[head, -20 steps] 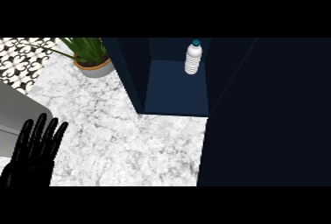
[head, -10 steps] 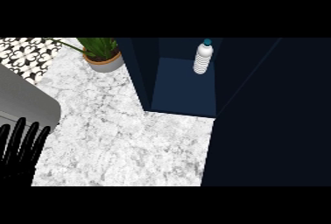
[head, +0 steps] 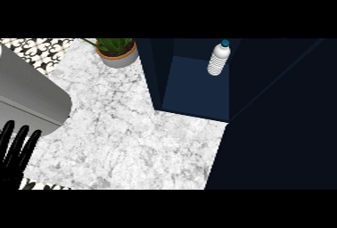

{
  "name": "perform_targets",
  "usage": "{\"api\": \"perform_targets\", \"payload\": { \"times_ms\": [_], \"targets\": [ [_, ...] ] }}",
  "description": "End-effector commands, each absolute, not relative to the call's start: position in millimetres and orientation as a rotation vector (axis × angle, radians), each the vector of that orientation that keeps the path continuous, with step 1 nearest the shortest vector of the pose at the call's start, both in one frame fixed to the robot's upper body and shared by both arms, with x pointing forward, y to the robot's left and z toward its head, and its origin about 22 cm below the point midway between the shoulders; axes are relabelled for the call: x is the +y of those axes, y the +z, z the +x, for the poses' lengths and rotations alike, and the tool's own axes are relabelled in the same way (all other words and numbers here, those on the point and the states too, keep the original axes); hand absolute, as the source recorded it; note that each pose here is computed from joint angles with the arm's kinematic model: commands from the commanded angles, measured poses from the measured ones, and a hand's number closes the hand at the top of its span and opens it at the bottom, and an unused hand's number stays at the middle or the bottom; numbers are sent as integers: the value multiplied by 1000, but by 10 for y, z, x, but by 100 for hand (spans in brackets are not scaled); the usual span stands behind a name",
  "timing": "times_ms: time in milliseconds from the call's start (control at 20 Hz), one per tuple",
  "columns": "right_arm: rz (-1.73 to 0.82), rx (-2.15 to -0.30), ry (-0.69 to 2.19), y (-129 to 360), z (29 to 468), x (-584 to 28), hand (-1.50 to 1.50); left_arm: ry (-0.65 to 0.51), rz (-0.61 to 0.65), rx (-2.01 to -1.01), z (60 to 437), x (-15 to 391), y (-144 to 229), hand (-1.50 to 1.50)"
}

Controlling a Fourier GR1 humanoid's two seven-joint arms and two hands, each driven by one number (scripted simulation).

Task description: Pick up the bottled water, place it into the cabinet and close the cabinet

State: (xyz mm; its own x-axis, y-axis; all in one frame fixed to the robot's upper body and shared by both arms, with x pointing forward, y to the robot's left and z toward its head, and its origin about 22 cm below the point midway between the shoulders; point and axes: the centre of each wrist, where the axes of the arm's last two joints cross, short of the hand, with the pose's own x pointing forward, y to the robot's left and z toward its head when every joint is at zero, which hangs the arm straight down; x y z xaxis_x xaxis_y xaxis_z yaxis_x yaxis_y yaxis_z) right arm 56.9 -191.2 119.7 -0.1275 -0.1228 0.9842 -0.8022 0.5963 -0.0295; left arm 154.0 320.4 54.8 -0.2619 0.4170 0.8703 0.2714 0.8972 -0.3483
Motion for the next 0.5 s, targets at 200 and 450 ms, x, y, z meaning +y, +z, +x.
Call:
{"api": "perform_targets", "payload": {
  "times_ms": [200, 450],
  "targets": [
    [887, -1594, 981, 1350, 644, -1725, 150, 97, -522, -1856, 1566, 3308, 601, -150],
    [840, -1643, 1130, 1455, 761, -1789, 150, 89, -529, -1844, 1575, 3349, 613, -150]
  ]
}}
